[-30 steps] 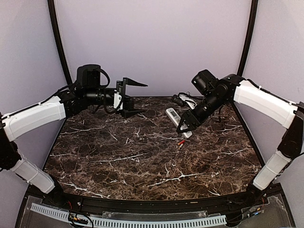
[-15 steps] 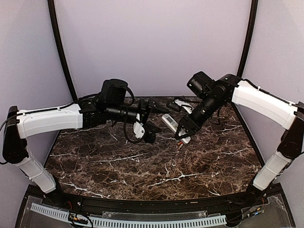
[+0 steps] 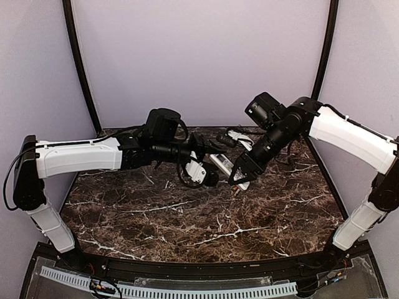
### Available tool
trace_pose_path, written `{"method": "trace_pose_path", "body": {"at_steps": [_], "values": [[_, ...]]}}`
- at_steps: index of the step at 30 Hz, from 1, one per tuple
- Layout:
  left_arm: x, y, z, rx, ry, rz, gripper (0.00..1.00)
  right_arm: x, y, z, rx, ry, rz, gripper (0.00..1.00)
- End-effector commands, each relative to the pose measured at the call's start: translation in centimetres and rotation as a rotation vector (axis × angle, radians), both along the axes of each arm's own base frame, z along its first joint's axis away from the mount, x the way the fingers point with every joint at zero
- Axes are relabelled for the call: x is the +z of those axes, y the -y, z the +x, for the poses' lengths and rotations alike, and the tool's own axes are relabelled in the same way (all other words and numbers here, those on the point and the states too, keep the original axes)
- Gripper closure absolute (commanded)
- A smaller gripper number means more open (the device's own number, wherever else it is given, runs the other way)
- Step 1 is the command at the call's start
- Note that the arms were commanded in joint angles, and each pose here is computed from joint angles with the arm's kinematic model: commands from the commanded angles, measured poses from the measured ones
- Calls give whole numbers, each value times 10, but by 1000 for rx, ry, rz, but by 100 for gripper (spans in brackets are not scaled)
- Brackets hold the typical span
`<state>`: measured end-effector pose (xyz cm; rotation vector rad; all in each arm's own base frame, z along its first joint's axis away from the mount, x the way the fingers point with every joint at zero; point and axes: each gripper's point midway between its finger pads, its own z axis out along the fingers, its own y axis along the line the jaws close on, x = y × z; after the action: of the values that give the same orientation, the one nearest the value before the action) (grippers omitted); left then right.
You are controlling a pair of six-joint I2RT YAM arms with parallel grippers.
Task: Load the batteries into the remote control
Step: Pass from the right arm to the left
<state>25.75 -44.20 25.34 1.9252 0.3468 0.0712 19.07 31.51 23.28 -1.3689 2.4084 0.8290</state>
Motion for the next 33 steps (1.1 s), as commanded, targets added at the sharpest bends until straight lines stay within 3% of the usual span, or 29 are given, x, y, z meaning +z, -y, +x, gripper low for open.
{"method": "trace_pose_path", "body": {"at_steps": [1, 11, 15, 17, 19, 20, 21, 23, 27, 33], "values": [[15, 3, -9, 4, -22, -34, 50, 8, -4, 1, -6, 40, 25, 77], [9, 3, -32, -55, -68, -34, 97, 7, -4, 22, -32, 129, -26, 75], [3, -1, -34, -33, -103, -30, 100, 14, -3, 28, -42, 165, -21, 68], [3, -1, -33, -22, -106, -35, 100, 17, -4, 29, -43, 174, -18, 57], [7, 1, -29, -6, -114, -58, 100, 19, -3, 31, -48, 189, -21, 32], [12, 3, -26, 11, -125, -85, 100, 23, -2, 33, -52, 202, -20, 10], [14, 4, -24, 22, -134, -97, 100, 28, -1, 35, -58, 222, -15, 2], [21, 6, -21, 52, -175, -140, 100, 43, 1, 39, -68, 272, 8, 2], [41, 9, -15, 153, -405, -265, 100, 91, 7, 34, -48, 381, 130, 1], [69, 11, -25, 220, -939, -440, 100, 169, 15, 8, 23, 522, 371, 1]]}}
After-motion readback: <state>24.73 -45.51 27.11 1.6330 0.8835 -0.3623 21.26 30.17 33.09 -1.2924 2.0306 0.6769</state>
